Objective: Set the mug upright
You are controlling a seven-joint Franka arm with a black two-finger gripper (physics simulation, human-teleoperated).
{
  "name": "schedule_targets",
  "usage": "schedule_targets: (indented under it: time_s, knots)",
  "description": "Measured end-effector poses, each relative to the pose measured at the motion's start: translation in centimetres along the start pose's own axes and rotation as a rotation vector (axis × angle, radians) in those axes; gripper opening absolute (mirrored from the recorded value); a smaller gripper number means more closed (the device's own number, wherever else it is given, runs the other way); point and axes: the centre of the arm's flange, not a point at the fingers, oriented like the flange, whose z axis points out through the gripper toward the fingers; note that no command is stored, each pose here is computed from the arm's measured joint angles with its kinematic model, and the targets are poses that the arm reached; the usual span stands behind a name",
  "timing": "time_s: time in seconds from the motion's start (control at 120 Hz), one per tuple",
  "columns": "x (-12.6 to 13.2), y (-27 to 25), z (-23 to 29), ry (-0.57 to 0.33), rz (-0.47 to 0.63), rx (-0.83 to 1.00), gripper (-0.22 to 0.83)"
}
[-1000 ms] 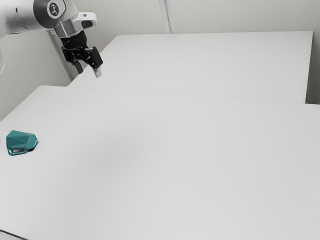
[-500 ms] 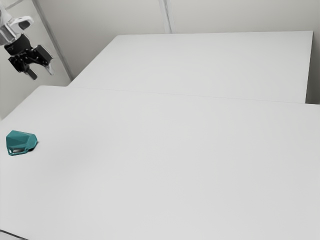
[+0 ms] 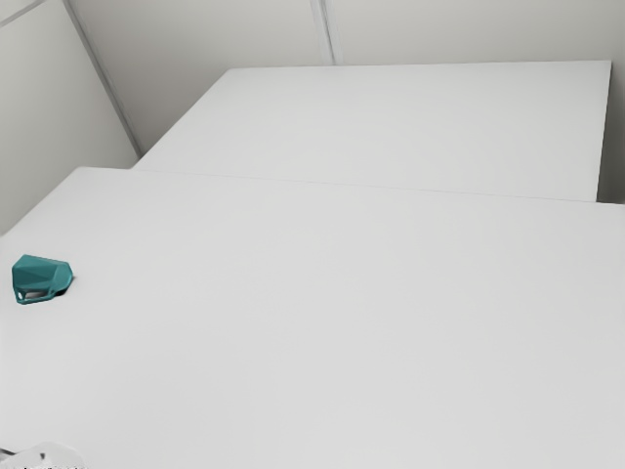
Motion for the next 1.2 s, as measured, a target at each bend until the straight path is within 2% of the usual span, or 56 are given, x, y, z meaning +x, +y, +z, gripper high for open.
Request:
schedule_targets:
  time_s: [0.233,0.317,0.542,0.783,1.2]
  knots:
    - [-1.6,-9.1,2.5,0.055,0.057,-0.084,0.61]
    - [-2.0,-11.8,5.0,0.061,0.072,-0.116,0.61]
    - [-1.7,-17.9,9.4,0.124,0.127,-0.111,0.61]
    - [-0.7,-18.9,13.0,0.215,0.207,-0.192,0.61]
    - [-1.6,-18.6,17.6,0.177,0.244,-0.333,0.62]
